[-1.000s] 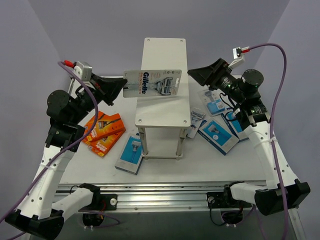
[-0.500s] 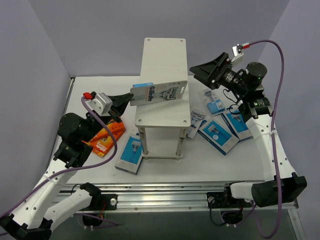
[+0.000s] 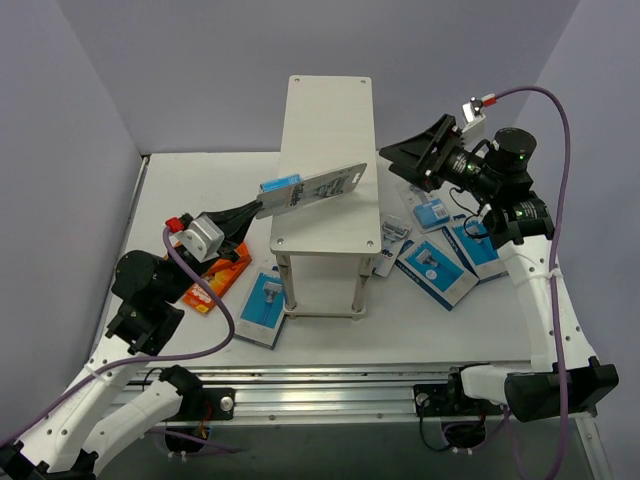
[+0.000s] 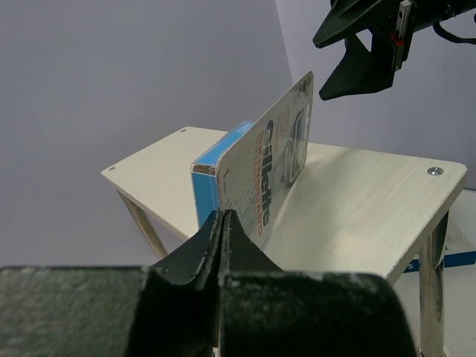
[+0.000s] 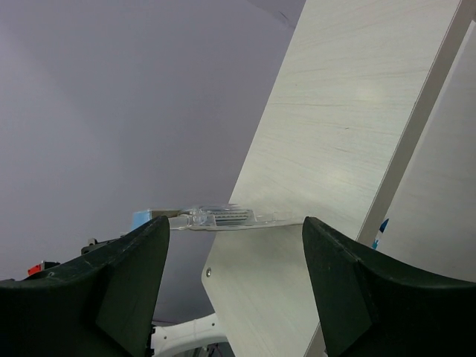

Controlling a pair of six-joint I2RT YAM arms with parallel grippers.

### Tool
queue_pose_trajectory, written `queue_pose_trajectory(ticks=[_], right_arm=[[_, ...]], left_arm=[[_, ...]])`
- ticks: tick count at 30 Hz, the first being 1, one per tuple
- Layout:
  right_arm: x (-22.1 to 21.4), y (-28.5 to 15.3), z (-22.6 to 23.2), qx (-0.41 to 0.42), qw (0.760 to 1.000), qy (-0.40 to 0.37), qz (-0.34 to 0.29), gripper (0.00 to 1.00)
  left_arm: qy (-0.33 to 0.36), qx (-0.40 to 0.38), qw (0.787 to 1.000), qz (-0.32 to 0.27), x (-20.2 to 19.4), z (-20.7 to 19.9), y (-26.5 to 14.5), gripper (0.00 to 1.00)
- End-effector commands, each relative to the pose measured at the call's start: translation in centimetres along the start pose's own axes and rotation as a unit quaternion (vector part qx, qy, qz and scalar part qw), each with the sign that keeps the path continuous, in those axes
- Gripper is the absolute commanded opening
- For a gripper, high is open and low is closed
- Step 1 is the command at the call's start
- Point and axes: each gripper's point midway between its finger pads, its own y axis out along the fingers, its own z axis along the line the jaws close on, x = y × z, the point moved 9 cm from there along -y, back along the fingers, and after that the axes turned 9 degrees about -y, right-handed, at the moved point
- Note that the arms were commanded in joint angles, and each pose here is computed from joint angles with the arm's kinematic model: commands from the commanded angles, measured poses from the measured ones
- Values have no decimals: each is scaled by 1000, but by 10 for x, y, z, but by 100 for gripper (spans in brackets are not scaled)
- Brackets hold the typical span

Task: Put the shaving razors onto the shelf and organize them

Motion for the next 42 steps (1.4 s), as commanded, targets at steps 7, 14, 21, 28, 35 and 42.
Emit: queue_pose_trajectory(ticks=[7,14,21,28,35,42], right_arm=[[0,-8,10,8,1000,-26,-10,67],[-1,-6,5,3,1000,-21,-7,67],[-1,-6,5,2,1000,-24,-7,68],[-2,-5,3,-2,1000,-25,-2,68],[1,-8,3,-22,999,-49,-5,68],[6,-20,7,-69,985,-155,-25,68]], left_arm=[[-13,-32,999,-15,-4,-8,-2,2],[-11,-58,998,-13,-5,-13,-6,3],[-14,-79,997,-3,-9,-17,-6,24],[-14,-100,995,9,-16,-21,-8,47],[-21,-87,995,33,-24,-19,-7,57],[-34,-34,997,66,-41,-10,-6,62]])
